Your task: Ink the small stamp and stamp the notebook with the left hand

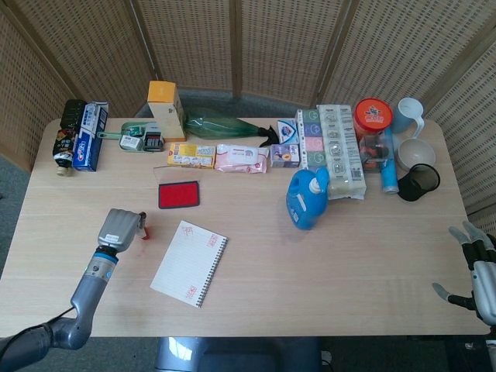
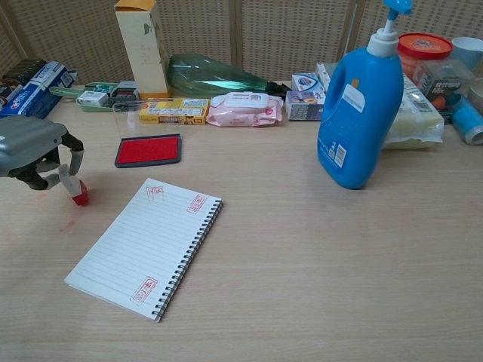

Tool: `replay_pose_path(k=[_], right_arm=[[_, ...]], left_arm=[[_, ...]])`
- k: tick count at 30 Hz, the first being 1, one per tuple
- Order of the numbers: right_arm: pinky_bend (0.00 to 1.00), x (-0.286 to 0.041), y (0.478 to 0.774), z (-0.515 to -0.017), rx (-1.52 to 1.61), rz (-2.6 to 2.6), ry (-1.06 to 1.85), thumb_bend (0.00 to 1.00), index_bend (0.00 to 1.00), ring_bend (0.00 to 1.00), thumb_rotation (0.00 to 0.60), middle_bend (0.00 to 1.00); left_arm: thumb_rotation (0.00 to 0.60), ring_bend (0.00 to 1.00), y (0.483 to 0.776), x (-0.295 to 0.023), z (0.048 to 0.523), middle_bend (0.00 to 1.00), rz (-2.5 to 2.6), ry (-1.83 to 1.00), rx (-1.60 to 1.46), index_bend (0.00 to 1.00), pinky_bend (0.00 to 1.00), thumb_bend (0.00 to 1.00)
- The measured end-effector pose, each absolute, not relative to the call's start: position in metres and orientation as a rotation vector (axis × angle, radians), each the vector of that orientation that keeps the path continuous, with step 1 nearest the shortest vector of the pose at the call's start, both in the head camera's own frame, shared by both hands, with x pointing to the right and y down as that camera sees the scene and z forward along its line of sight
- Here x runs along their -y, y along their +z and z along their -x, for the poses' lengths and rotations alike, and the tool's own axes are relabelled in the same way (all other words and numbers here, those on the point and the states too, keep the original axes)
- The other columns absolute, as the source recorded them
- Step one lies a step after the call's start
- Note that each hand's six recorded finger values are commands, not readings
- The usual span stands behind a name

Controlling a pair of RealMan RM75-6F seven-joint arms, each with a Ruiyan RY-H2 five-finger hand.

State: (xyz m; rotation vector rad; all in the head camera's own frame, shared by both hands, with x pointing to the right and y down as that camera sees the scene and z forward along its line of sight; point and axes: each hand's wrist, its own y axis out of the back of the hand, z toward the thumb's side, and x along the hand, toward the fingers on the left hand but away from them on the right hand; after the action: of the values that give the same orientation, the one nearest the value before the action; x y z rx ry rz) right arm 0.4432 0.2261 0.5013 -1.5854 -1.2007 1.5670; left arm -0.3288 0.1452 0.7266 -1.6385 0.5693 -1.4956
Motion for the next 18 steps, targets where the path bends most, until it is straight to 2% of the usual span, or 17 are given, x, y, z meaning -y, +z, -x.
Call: replay_pose_path(k=[5, 12, 18], right_arm=[[0.0, -0.226, 0.502, -0.443, 1.198, 1.586, 1.57, 0.07, 0.12, 0.0, 0.6, 0.03], [0.0, -0.225, 0.506, -0.446, 1.194, 1.576, 1.59, 0.07, 0.12, 0.0, 0.6, 0.03], [0.0, -0.223, 0.51, -0.449, 1.195, 1.563, 1.614, 0.07, 0.12, 0.0, 0.6, 0.03]], left_arm=[[0.6, 1.0, 0.714, -0.129, 0.325, 1.0, 1.622, -1.467, -0.596, 0.56, 1.0, 0.4], [0.6, 1.0, 0.698, -0.092, 0.312, 1.0, 1.584, -1.414, -0.619, 0.57, 1.0, 0.4], [0.6, 1.0, 0.698, -0.067, 0.305, 1.0, 1.562, -1.405, -0.608, 0.59, 1.0, 0.4]])
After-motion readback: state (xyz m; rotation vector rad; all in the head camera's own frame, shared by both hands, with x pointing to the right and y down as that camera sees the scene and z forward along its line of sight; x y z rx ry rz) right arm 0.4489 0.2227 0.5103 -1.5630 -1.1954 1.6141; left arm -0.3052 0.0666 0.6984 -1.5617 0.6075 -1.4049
